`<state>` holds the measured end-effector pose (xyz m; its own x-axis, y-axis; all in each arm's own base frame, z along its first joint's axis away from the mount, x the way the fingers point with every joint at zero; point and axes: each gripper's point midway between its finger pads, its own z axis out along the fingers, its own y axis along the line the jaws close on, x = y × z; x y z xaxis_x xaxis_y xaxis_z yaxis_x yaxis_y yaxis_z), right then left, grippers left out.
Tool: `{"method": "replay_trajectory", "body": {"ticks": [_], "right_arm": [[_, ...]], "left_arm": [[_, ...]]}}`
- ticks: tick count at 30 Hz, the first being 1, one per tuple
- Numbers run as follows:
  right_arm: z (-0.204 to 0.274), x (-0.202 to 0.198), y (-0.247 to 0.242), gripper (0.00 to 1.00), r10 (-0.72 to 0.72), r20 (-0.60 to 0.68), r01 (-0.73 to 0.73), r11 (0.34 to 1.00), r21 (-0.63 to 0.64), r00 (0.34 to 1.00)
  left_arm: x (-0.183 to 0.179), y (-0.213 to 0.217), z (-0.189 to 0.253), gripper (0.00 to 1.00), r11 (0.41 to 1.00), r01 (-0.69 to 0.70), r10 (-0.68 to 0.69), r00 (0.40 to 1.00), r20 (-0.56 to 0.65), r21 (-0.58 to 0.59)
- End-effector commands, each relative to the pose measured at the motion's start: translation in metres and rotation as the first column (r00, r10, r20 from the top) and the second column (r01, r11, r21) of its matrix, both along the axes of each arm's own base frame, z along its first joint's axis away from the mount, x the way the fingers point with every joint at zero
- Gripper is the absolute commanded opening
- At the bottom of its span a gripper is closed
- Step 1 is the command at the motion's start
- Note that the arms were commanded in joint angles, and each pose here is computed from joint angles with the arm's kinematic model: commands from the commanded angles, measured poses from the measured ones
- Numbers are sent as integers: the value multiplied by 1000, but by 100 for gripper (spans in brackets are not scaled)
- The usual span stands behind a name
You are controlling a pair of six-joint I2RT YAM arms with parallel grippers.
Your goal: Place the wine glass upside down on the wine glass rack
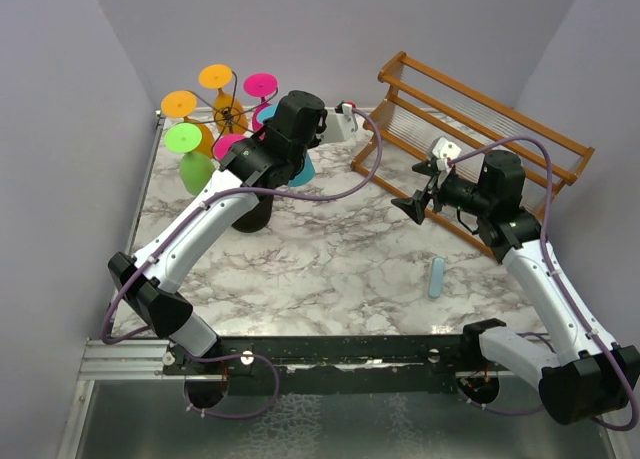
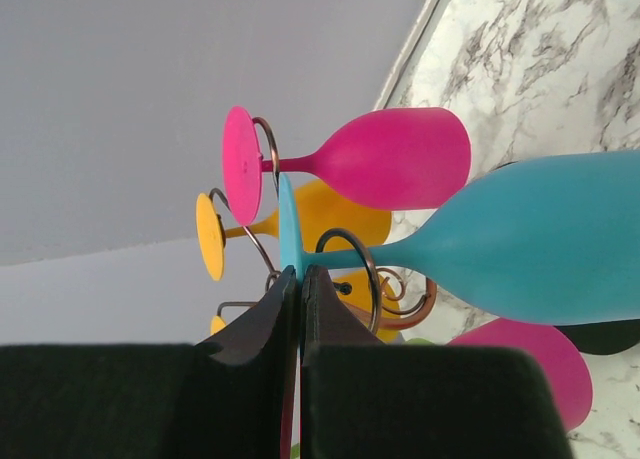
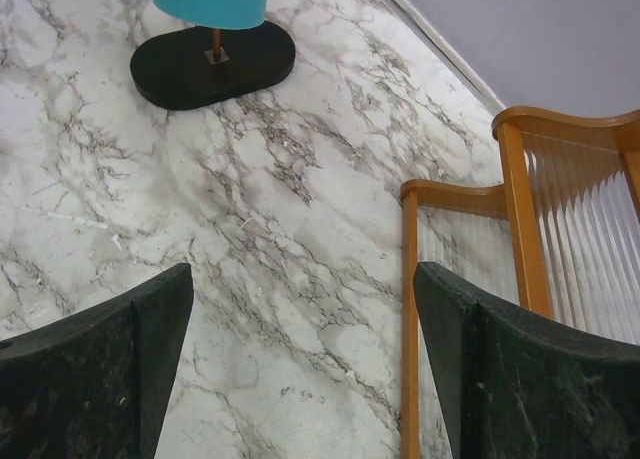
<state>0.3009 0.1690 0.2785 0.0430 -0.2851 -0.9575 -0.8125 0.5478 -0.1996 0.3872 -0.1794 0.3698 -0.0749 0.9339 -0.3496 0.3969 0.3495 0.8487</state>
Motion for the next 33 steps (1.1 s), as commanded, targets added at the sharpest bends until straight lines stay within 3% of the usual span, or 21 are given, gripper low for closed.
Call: {"method": "replay_trajectory", "body": {"ticks": [1, 33], "right_arm": [[2, 0, -1, 91, 7, 29, -7, 1000, -2, 1000], [-1, 2, -2, 91, -1, 27, 1, 1000, -9, 1000]], "left_arm": [[5, 3, 17, 0, 999, -38, 38, 997, 73, 4], [12, 14, -2, 4, 997, -71, 70, 997, 36, 23]]}}
